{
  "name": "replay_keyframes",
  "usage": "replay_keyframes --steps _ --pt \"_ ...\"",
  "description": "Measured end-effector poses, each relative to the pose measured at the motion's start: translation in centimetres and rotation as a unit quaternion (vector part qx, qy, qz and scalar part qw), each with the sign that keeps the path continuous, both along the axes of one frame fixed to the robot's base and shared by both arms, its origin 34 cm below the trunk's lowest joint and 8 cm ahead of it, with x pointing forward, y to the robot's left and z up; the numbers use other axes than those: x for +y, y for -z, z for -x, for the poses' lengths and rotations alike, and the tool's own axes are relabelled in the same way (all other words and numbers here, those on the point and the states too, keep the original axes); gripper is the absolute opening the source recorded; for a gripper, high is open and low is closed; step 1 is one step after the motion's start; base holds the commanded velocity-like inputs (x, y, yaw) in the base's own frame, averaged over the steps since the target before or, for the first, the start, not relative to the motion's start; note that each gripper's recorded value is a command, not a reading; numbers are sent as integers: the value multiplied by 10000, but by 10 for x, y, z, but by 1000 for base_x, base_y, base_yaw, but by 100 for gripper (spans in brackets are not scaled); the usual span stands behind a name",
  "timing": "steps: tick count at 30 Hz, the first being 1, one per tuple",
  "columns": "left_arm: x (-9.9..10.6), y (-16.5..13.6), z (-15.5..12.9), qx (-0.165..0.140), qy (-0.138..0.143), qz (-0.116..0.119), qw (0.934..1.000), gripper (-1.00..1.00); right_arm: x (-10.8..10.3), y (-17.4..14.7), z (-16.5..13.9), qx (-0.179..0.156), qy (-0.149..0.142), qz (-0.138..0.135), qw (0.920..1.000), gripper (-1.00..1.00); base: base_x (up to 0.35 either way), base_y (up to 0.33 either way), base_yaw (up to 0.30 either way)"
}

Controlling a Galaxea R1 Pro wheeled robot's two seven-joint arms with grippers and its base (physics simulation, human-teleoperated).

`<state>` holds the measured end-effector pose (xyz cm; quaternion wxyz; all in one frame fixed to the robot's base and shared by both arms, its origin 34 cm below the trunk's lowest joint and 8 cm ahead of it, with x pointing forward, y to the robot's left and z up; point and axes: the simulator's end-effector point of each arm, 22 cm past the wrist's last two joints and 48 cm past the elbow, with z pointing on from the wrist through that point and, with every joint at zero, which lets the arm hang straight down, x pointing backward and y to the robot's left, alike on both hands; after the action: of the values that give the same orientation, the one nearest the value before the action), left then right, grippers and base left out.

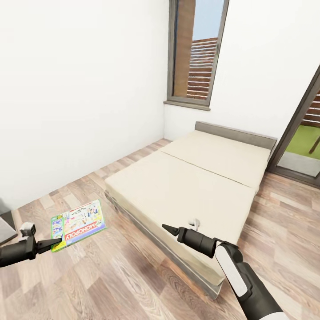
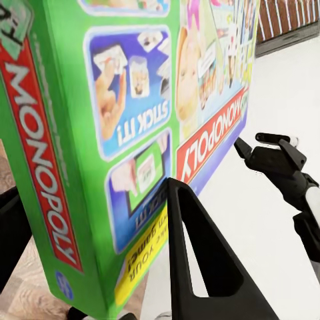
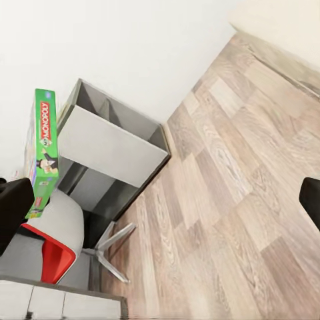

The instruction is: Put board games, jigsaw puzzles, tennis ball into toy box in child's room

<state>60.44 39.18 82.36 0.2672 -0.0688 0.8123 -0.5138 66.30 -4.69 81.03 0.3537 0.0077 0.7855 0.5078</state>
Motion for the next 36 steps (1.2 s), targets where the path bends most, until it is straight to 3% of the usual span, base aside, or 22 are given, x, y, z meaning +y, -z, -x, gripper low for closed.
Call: replay_keyframes --steps 10,17,36 --pt "1 -14 -1 4 -20 12 10000 -100 0 -13 0 3 2 7 10000 100 0 0 291" --pt "14 -24 -6 -188 -266 77 9994 -100 1 -13 0 2 -5 4 10000 100 30 8 291" --pt "17 -26 -7 -227 -324 86 9992 -100 10 -12 2 -9 -47 47 10000 100 253 172 291"
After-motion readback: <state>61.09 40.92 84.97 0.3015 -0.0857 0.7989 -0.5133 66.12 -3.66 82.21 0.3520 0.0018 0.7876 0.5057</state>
